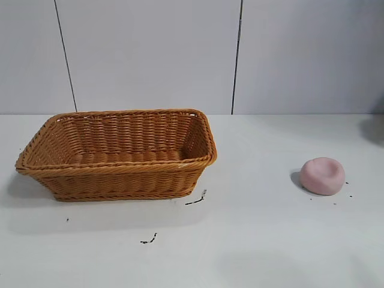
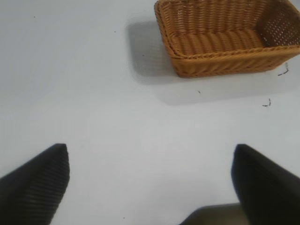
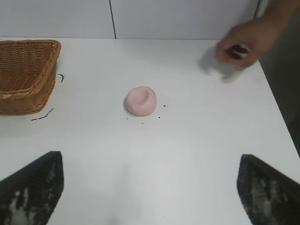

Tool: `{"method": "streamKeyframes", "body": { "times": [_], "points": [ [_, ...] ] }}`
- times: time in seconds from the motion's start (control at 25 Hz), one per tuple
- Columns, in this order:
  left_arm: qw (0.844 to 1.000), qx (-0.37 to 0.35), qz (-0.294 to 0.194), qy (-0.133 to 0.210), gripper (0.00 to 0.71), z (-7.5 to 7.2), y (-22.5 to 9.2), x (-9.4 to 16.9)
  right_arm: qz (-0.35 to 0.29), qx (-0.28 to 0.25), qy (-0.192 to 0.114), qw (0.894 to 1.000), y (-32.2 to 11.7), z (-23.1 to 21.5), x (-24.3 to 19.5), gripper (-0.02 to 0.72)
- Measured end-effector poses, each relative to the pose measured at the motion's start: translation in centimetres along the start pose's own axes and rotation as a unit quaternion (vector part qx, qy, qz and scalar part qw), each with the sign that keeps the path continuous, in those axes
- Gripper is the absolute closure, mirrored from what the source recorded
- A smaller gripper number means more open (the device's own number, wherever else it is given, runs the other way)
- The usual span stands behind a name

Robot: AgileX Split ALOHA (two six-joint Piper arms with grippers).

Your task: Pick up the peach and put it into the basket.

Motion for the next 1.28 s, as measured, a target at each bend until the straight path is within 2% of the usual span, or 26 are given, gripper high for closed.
{"method": "streamKeyframes", "body": {
  "times": [0.4,0.6,0.8,1.08,1.28],
  "points": [
    [1.000,0.000,0.000,0.000,0.018,0.0,0.0,0.0,0.007,-0.003,-0.001,1.000,0.2,0.0,-0.1,0.014],
    [1.000,0.000,0.000,0.000,0.018,0.0,0.0,0.0,0.097,-0.004,-0.025,0.995,4.4,0.3,-3.2,0.014],
    [1.000,0.000,0.000,0.000,0.018,0.0,0.0,0.0,0.191,-0.004,-0.041,0.981,8.5,0.5,-10.4,0.014],
    [1.000,0.000,0.000,0.000,0.018,0.0,0.0,0.0,0.295,-0.004,-0.054,0.954,10.3,0.5,-22.7,0.014],
    [1.000,0.000,0.000,0.000,0.018,0.0,0.0,0.0,0.329,0.030,-0.035,0.943,10.9,2.2,-28.8,0.014]
  ]
}}
Point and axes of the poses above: a point on each arm's last joint axis where the gripper is mounted, x pointing back along that axis away from the gripper, z along the wrist's bending axis when the last joint is at zero, y = z × x, the point moved 1 cm from there along -x, pointing out along that axis toward the gripper, and after that the axes turned 9 degrees about -x, right-handed, at the moved point
